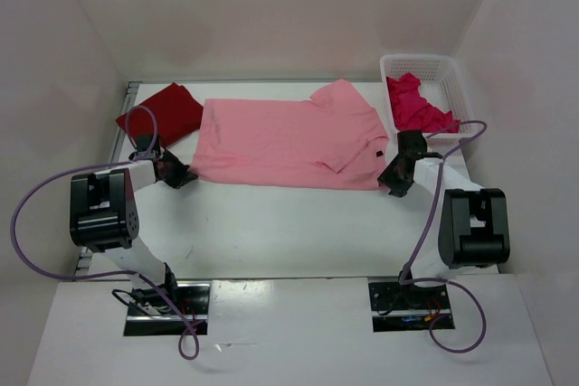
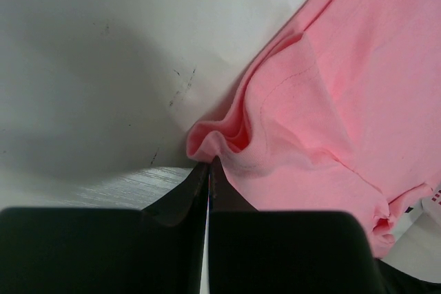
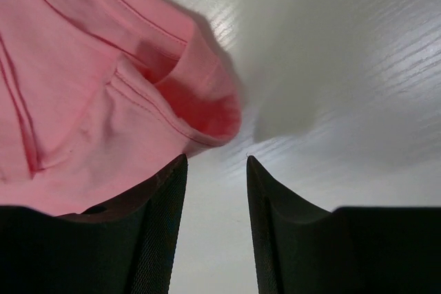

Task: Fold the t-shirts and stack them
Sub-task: Fold the flattened tshirt in 1/3 of the way

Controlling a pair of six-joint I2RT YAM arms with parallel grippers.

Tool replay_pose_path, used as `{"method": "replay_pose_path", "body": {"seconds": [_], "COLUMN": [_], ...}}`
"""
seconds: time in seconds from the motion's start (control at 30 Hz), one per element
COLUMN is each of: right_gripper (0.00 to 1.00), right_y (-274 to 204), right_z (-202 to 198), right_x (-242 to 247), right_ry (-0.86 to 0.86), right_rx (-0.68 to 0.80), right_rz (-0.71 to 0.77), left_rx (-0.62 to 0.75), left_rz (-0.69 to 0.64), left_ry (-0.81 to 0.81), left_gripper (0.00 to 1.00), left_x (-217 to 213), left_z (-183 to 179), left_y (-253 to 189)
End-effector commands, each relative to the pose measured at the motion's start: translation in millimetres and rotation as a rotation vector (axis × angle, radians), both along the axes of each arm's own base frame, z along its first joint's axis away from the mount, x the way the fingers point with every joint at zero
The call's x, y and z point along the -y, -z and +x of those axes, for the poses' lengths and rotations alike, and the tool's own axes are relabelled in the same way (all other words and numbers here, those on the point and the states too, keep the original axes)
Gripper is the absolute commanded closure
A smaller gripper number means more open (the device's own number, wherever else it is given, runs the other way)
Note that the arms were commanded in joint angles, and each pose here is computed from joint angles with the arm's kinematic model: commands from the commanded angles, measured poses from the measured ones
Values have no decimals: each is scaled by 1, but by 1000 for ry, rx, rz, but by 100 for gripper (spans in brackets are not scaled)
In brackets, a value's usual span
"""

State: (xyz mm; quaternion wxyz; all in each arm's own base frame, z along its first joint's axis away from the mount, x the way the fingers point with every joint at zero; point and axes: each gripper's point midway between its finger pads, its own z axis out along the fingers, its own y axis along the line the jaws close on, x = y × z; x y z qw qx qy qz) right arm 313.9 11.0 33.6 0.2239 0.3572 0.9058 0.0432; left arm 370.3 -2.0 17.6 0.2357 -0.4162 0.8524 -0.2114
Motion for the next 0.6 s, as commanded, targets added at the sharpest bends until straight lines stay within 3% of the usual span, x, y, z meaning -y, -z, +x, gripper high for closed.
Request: {"method": "replay_pose_path", "body": {"seconds": [0.0,0.1,0.23,0.4,0.57], "right_gripper": [54,54,62,93,100], "right_y": [1,10,22,31,-1], "right_z": [3,5,16,21,6], "right_x": [1,6,12,17,19], "right_ry": [30,52,76,87,76], "right_rx": [10,-6,-34,-63,-26], "right_rz": [11,-12,-20,-47,-62], "left_rx": [33,55,31,16,-3], "left_rz": [21,-85,-105,-73,-56], "left_ry": [14,-6,-8,-19,-17], "left_gripper": [100,100,100,100,100], "left_x": [-2,8,10,4,-4], "left_z": [5,9,10,0,-18], "left_y": [-11,-17,-10,-5,-6]}}
